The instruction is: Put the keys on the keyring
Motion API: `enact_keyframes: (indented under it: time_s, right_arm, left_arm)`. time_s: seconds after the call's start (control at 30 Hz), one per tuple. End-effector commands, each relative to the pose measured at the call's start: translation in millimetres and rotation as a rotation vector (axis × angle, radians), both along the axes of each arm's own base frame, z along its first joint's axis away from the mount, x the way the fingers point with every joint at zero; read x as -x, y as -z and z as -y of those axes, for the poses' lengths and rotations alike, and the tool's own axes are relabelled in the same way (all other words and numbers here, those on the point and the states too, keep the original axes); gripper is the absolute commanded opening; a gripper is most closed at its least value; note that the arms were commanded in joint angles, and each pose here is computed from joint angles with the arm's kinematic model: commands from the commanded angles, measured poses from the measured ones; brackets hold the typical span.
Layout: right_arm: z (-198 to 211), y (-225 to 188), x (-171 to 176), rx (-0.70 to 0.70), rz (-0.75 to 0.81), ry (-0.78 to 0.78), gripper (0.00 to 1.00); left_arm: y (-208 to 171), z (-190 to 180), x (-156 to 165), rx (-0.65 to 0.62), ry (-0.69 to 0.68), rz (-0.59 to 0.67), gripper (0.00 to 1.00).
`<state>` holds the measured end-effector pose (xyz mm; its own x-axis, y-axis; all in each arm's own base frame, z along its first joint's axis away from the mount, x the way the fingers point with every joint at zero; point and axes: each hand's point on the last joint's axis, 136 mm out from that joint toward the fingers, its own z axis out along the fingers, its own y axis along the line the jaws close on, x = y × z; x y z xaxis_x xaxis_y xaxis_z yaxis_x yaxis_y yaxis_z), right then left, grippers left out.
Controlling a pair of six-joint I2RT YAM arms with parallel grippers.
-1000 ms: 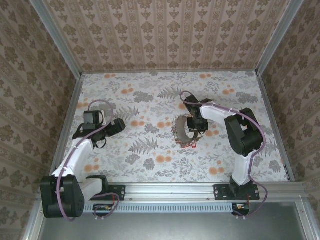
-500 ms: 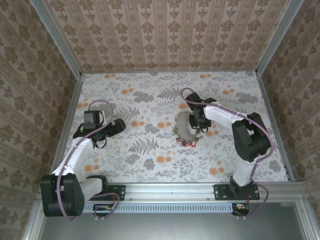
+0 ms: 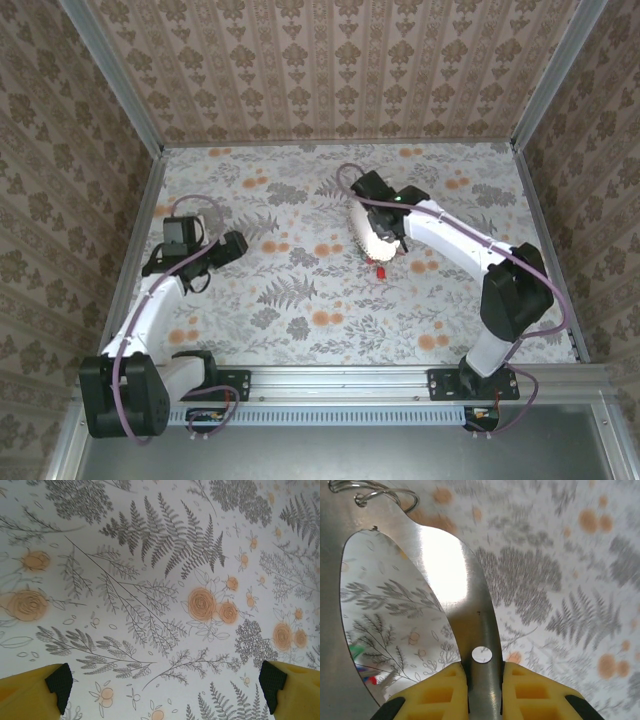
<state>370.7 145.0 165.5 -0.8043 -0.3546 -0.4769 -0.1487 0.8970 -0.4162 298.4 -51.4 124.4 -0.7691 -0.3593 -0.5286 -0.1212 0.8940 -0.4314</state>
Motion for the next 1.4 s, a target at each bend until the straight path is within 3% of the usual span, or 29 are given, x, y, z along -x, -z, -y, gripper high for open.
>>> enact_keyframes:
  time_s: [0.0,0.17,0.37,0.47,0.57,0.83,1.0,1.37]
  right_arm:
    - [-12.0,-56.9,-2.8,0.167,0.161,-0.097,0.12]
    - [-51.6,-94.9,-1.0,0.289,0.311,-0.241,0.11]
    - [-110.5,-124.2,20.2,0.262,0.397,-0.388,0.09]
    - [-139.4,-144.5,32.6,0.313,0.505,-0.453,0.08]
    - [-151.1,-150.0,39.6,0.283,0.548,-0.498,0.1]
    - [-193.1,-105.5,79.8,0.016,0.373,-0.681,0.08]
    - [-193.2,-77.1,83.6,-0.051,0.304,-0.639,0.08]
    - [-142.4,-7.6,39.4,-0.086,0.118,-0.419,0.06]
  left_arm:
    - [-19.3,-16.5,-0.8,-0.019,-0.074,0.04,1.0]
    - [-26.4,-37.8,2.7,-0.013,-0.163,0.028,1.0]
    - [-34.9,-52.1,1.6,-0.008,-0.233,0.029,1.0]
    - [-37.8,-56.6,0.6,0.011,-0.268,0.035,1.0]
    - [-36.5,-58.1,-1.0,0.026,-0.285,0.037,1.0]
    - [-32.6,-62.1,-0.3,0.069,-0.317,0.033,1.0]
    - [-30.8,-59.3,-3.6,0.109,-0.316,0.038,1.0]
    - [-20.2,-58.6,-3.3,0.125,-0.32,0.02,1.0]
